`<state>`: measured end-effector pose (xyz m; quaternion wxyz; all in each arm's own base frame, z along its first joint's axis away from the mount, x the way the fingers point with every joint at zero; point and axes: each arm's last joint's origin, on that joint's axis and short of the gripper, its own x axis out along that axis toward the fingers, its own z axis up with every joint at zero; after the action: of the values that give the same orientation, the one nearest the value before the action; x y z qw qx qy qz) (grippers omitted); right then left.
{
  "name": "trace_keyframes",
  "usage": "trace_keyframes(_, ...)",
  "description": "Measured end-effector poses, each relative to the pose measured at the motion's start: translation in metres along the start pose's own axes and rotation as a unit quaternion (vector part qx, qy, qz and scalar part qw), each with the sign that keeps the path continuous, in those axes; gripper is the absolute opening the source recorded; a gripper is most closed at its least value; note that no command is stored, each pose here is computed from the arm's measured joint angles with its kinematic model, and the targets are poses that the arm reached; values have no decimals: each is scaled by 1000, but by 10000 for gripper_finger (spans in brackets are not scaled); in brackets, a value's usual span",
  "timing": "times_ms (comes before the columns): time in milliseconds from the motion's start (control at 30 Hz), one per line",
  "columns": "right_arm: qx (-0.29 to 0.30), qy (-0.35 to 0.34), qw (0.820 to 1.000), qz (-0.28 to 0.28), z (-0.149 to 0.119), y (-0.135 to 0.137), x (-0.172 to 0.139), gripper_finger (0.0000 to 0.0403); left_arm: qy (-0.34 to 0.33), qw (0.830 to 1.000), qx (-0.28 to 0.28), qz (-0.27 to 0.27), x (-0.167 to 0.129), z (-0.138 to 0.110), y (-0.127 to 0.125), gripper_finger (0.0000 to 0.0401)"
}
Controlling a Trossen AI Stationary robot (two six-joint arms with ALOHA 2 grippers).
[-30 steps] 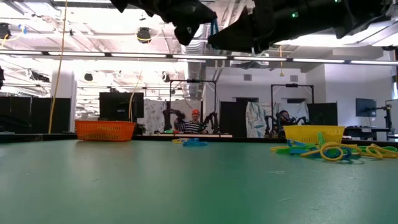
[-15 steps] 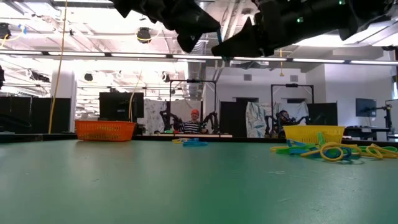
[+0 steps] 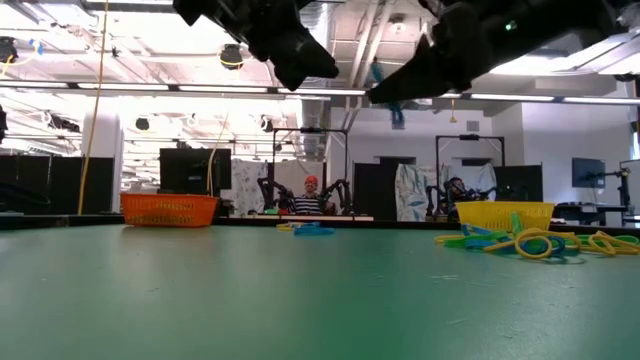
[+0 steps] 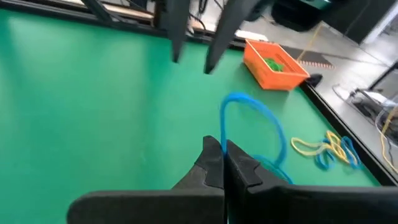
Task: Sort rubber bands into baskets
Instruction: Put the blue rubber band into the red bin
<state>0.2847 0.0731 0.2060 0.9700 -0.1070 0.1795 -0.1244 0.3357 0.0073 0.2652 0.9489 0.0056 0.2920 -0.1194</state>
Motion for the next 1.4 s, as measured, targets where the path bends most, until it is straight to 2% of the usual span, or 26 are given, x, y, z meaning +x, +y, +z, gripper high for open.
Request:
trace_keyframes(267,23,62,998,23,1,-2,-36,14,34,999,20,8,1,-6,-5,131)
trace_keyframes(400,48,117,991,48,-5,-3,-63,14,47,999,15,7,5,-19,-6,134)
trace_keyframes(567,103,195,971,91,-14,-3,-100,14,52,999,11,6,14,-48,-7,133)
trace_keyframes(700,151,270,943,120,-24,-5,-129,14,33,999,0,8,20,-71,-8,133)
trace_keyframes(900,222,390,886,119,-39,-8,-162,14,16,1000,-13,12,23,-100,-10,132)
trace_keyframes(1133,277,490,818,117,-48,-1,-181,17,19,998,-20,52,23,-112,-9,132)
trace_keyframes(1233,294,507,803,108,-50,2,-185,25,18,998,-17,57,23,-112,-8,132)
trace_keyframes(1400,310,520,791,85,-53,9,-185,29,10,998,-13,63,23,-110,-8,132)
